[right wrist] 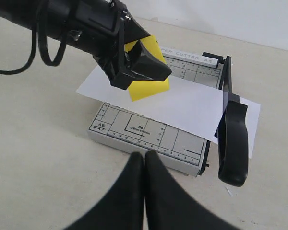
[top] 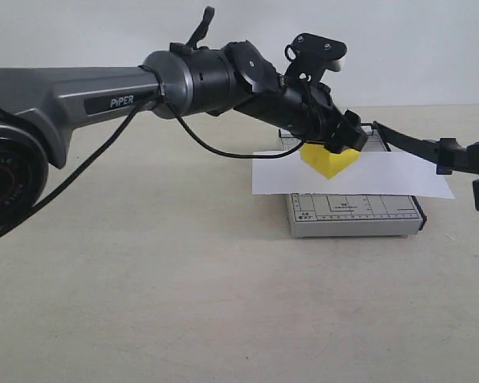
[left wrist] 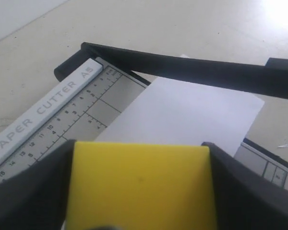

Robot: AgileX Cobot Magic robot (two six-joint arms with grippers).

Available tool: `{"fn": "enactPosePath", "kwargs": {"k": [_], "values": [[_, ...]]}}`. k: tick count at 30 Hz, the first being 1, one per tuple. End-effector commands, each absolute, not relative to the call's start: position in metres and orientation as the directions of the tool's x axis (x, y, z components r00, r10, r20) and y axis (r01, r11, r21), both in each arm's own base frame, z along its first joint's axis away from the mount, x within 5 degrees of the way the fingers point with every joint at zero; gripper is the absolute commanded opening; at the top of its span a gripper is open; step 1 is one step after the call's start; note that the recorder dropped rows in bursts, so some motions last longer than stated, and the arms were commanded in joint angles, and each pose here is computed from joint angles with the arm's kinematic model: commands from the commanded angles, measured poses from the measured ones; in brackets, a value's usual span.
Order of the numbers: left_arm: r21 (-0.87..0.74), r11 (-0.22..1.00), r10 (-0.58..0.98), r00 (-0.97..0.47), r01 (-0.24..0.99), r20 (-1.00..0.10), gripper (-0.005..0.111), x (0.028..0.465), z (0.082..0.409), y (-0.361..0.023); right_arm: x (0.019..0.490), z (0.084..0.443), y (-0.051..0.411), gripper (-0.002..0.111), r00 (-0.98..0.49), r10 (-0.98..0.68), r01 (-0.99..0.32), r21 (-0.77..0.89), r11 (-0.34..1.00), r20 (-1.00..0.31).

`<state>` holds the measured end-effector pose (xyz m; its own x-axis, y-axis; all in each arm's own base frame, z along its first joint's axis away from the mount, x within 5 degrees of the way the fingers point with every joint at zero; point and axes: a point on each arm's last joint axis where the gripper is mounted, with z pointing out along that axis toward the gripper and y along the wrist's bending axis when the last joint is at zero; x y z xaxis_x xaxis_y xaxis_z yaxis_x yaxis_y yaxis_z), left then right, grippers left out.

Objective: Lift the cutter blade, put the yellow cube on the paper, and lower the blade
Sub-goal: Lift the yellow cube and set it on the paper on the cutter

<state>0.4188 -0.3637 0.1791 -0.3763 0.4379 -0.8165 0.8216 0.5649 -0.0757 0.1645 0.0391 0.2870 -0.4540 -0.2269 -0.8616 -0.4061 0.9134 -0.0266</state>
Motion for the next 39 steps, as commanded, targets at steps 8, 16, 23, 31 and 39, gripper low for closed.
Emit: {"fn": "enactPosePath", "kwargs": {"k": [8, 16, 23, 31, 39], "values": [[-0.054, 0.556, 0.488, -0.378, 0.829, -0.787, 0.004, 0.424, 0.156, -0.367, 0.165, 0.289, 0.040, 0.000, -0.441, -0.236, -0.411, -0.039, 0.911, -0.866], [-0.040, 0.567, 0.480, -0.370, 0.823, -0.795, 0.004, 0.427, 0.155, -0.367, 0.165, 0.289, 0.040, 0.000, -0.441, -0.236, -0.411, -0.039, 0.911, -0.866], [-0.036, 0.571, 0.476, -0.367, 0.820, -0.799, 0.021, 0.427, 0.155, -0.367, 0.165, 0.289, 0.040, 0.000, -0.443, -0.237, -0.413, -0.038, 0.910, -0.864], [-0.155, 0.604, 0.355, -0.437, 0.782, -0.826, 0.080, 0.427, 0.168, -0.370, 0.164, 0.288, 0.040, 0.000, -0.446, -0.237, -0.414, -0.035, 0.909, -0.863], [-0.274, 0.539, 0.354, -0.509, 0.797, -0.784, 0.057, 0.408, 0.210, -0.368, 0.164, 0.288, 0.040, 0.000, -0.446, -0.237, -0.414, -0.035, 0.909, -0.863]]}}
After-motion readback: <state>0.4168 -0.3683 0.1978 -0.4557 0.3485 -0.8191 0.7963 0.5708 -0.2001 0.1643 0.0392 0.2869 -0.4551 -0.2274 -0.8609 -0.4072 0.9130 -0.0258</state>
